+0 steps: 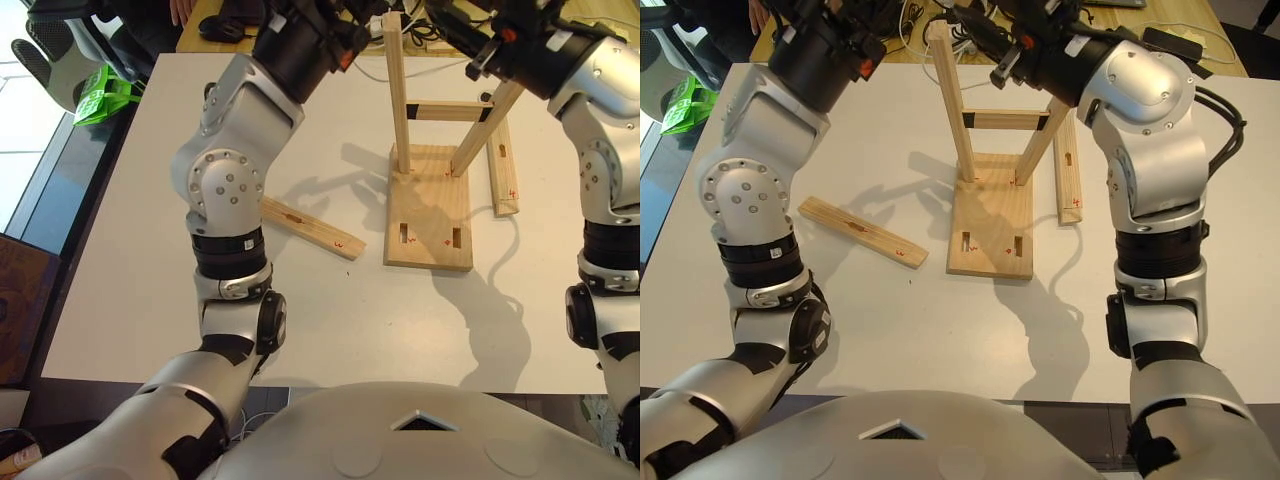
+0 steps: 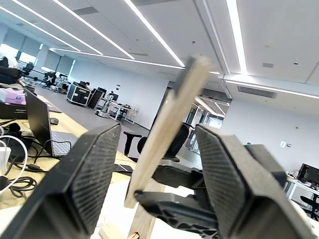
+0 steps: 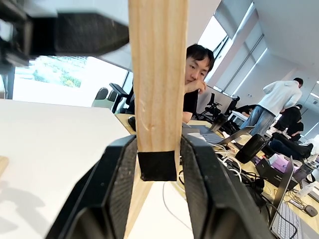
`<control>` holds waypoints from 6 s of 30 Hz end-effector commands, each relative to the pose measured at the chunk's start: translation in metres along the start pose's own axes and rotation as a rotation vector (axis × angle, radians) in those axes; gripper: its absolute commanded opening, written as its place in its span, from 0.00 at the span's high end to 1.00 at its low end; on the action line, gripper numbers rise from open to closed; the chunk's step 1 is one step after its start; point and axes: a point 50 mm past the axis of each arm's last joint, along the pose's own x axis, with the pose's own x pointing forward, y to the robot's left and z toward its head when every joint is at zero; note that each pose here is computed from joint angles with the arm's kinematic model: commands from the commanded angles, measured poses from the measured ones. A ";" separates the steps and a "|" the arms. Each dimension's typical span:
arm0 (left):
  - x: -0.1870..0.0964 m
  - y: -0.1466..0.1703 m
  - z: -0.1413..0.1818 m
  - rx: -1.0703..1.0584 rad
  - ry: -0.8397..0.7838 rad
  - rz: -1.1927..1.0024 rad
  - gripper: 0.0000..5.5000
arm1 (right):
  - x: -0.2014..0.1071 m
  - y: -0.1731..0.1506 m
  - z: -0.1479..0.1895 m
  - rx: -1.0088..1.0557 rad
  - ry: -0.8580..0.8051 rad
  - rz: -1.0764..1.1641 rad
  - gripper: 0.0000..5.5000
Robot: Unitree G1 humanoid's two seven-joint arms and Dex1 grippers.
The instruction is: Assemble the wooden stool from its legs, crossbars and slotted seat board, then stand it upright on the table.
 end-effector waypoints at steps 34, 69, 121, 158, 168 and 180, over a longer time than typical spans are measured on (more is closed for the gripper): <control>0.005 0.007 0.002 0.034 -0.104 0.157 0.93 | -0.001 0.010 -0.004 -0.040 0.058 0.102 0.60; -0.144 0.044 0.008 0.304 0.733 0.849 0.93 | -0.157 0.081 -0.092 0.186 0.753 0.403 1.00; -0.130 0.056 -0.026 0.356 0.585 0.127 0.93 | -0.113 0.080 -0.084 0.117 0.537 0.304 1.00; -0.147 0.078 -0.074 0.328 0.760 0.090 0.93 | -0.105 0.082 -0.067 0.175 0.460 0.316 1.00; -0.118 0.080 -0.099 0.306 0.637 0.297 0.93 | -0.097 0.069 -0.061 0.141 0.429 0.311 1.00; -0.080 0.093 -0.146 0.433 0.485 0.453 0.93 | -0.091 0.048 -0.054 0.068 0.421 0.319 1.00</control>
